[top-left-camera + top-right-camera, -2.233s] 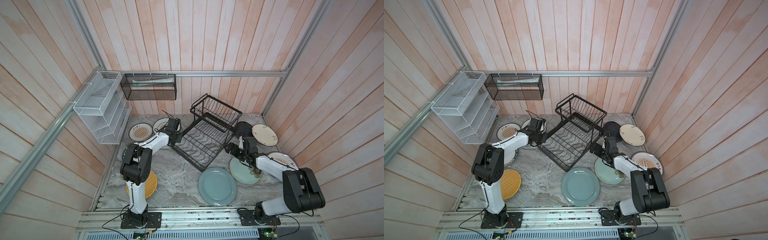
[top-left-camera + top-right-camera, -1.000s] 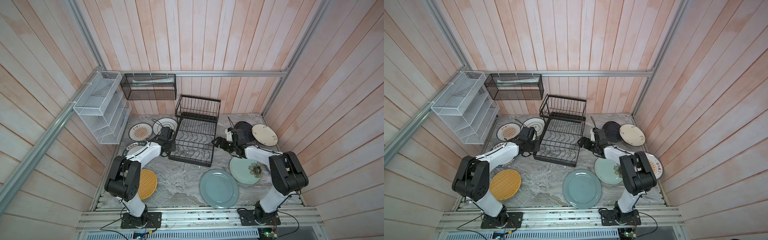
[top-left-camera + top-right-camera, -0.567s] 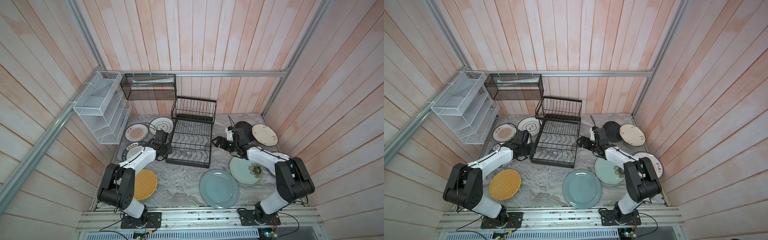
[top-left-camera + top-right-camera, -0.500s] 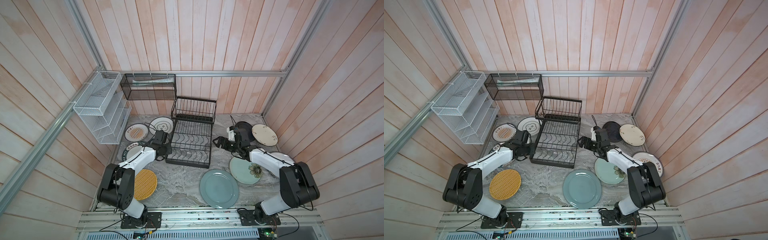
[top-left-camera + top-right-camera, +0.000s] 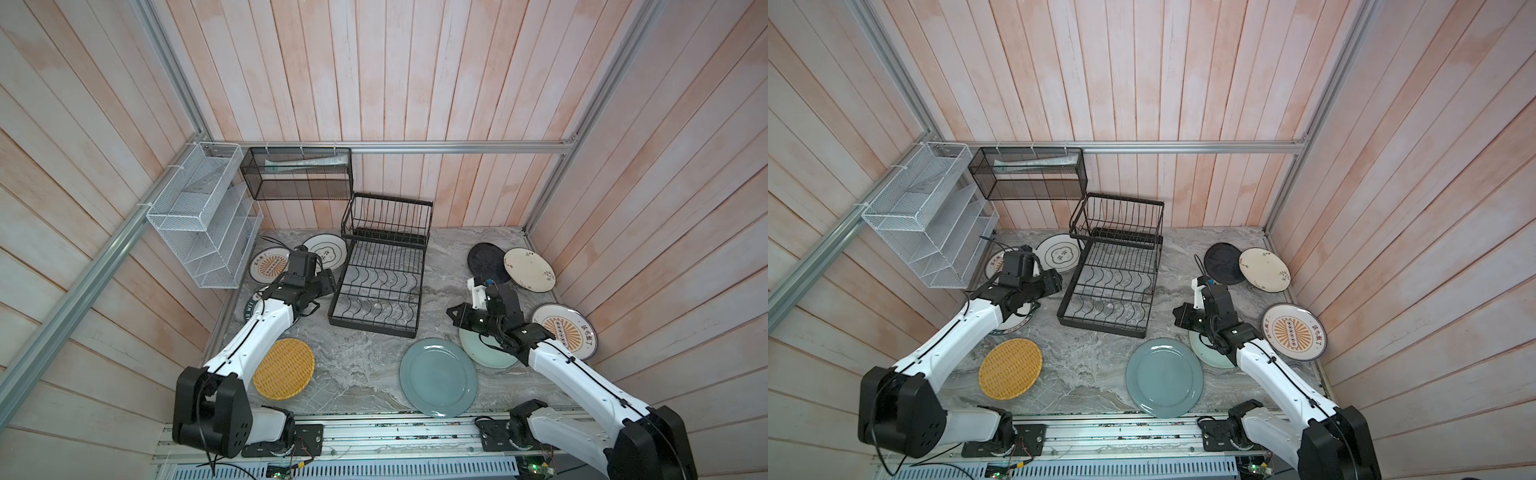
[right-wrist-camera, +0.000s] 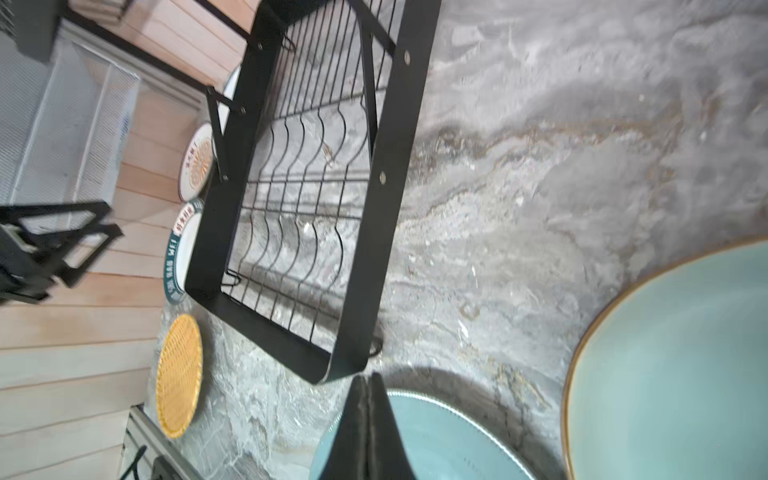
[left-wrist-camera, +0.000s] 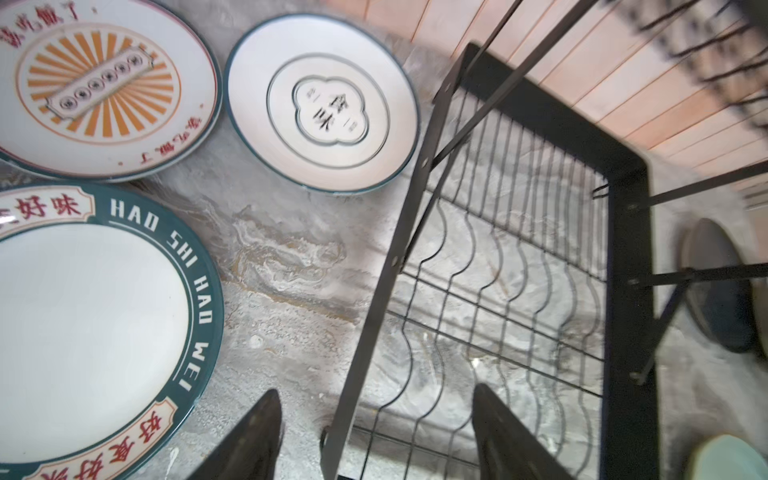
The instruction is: Load the plates into the dish rack
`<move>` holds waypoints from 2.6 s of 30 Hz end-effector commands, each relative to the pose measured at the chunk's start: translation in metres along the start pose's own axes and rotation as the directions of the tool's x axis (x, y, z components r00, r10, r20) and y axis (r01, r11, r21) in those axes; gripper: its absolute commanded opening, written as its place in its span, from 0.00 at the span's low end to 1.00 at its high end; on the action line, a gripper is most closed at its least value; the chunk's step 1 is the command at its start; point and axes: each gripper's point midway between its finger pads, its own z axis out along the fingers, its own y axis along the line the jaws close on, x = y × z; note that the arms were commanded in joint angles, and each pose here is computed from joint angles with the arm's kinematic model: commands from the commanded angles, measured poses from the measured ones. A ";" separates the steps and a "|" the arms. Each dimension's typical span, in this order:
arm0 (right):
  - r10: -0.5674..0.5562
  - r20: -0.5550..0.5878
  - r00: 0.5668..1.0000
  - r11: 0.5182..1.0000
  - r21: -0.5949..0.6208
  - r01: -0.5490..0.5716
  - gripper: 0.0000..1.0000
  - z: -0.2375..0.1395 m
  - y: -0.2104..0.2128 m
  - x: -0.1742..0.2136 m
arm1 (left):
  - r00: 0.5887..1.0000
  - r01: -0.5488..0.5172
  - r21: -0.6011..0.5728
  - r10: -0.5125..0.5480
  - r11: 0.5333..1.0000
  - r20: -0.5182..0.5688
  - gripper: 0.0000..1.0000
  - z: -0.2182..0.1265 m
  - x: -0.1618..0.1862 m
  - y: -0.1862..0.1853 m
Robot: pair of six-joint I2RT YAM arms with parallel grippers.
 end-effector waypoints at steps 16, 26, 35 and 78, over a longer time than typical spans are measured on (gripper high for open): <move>0.108 -0.245 0.963 0.964 0.264 -0.041 0.00 0.029 -0.052 0.109 | 0.996 -0.086 0.279 0.073 0.956 0.057 1.00 -0.087 0.028 -0.031; 0.129 -0.227 0.965 0.905 0.424 -0.021 0.00 0.036 -0.087 0.113 | 0.994 -0.099 0.284 0.083 0.954 0.067 1.00 -0.090 0.035 -0.028; 0.171 -0.193 0.966 0.834 0.551 -0.037 0.00 0.046 -0.121 0.101 | 0.994 -0.096 0.281 0.078 0.955 0.075 1.00 -0.097 0.038 -0.026; 0.362 0.053 0.931 0.869 0.344 -0.357 0.71 -0.024 -0.144 0.049 | 0.894 0.235 0.646 0.099 0.726 -0.436 0.84 -0.023 0.275 -0.186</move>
